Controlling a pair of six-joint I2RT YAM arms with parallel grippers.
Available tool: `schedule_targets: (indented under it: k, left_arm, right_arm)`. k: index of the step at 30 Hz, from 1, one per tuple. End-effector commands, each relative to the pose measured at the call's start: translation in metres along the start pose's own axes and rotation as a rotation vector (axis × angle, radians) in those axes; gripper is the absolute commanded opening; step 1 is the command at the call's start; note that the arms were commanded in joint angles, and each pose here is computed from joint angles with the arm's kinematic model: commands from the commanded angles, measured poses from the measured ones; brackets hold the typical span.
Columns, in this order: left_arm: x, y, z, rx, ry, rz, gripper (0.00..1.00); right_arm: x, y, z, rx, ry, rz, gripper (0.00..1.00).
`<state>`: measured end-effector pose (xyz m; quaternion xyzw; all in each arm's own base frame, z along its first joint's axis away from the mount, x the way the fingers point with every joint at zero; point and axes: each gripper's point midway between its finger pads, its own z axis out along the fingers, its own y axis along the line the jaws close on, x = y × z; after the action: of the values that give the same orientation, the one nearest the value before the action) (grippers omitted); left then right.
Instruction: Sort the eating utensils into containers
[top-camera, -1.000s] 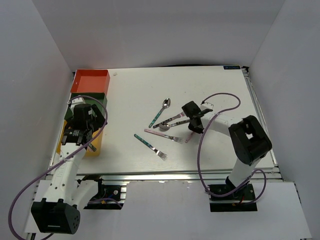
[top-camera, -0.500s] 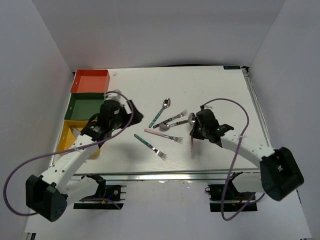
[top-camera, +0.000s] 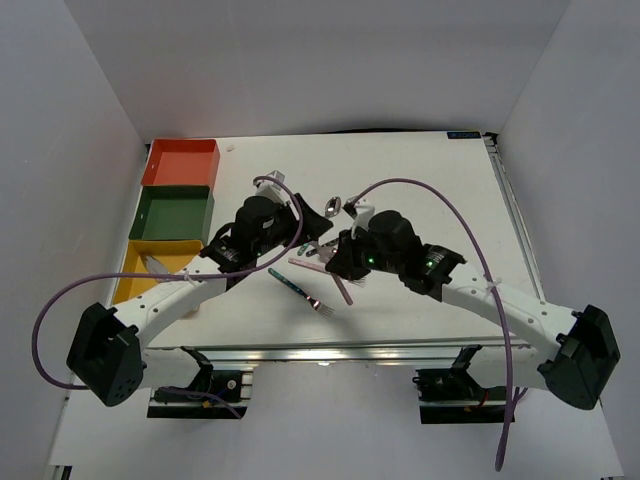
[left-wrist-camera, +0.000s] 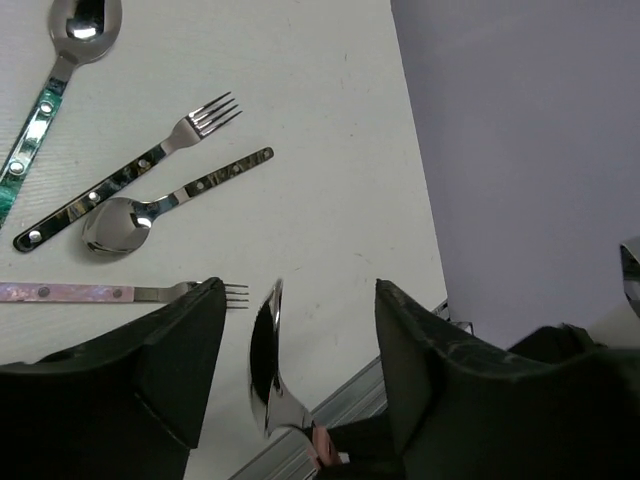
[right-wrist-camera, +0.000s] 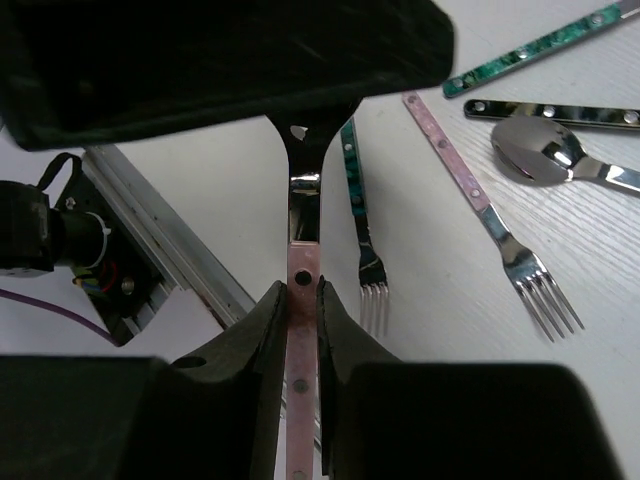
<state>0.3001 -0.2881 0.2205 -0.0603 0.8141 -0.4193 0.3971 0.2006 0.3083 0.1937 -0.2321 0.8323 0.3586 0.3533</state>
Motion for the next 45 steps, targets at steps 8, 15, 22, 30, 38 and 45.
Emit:
schedule_targets:
  k: [8,15,22,30,38,45]
  left_arm:
    - [-0.007,-0.005,-0.007,-0.009,-0.009,0.03,0.0]
    - [-0.064,0.043,-0.034,-0.27,-0.137,0.054,0.0]
    - [-0.175,0.17,-0.124,-0.661,-0.271,0.003,0.0]
    - [-0.235,0.293,-0.204,-1.139,-0.271,-0.057,0.0]
    - [-0.314,0.319,-0.217,-1.34,-0.327,-0.009,0.0]
    - [-0.333,0.343,-0.206,-1.393,-0.3,0.025,0.0]
  right_arm:
    - [-0.019,0.005,0.016,0.096,-0.01,-0.016,0.0]
    - [-0.029,-0.01,0.01,0.185,-0.039,0.02,0.89]
    - [-0.025,-0.062,-0.023,0.357,-0.042,0.056,0.89]
    - [-0.016,-0.094,-0.047,0.41,-0.05,0.066,0.89]
    - [-0.008,-0.101,-0.047,0.394,-0.021,0.014,0.9]
    - [-0.014,-0.087,-0.05,0.324,-0.05,0.002,0.89]
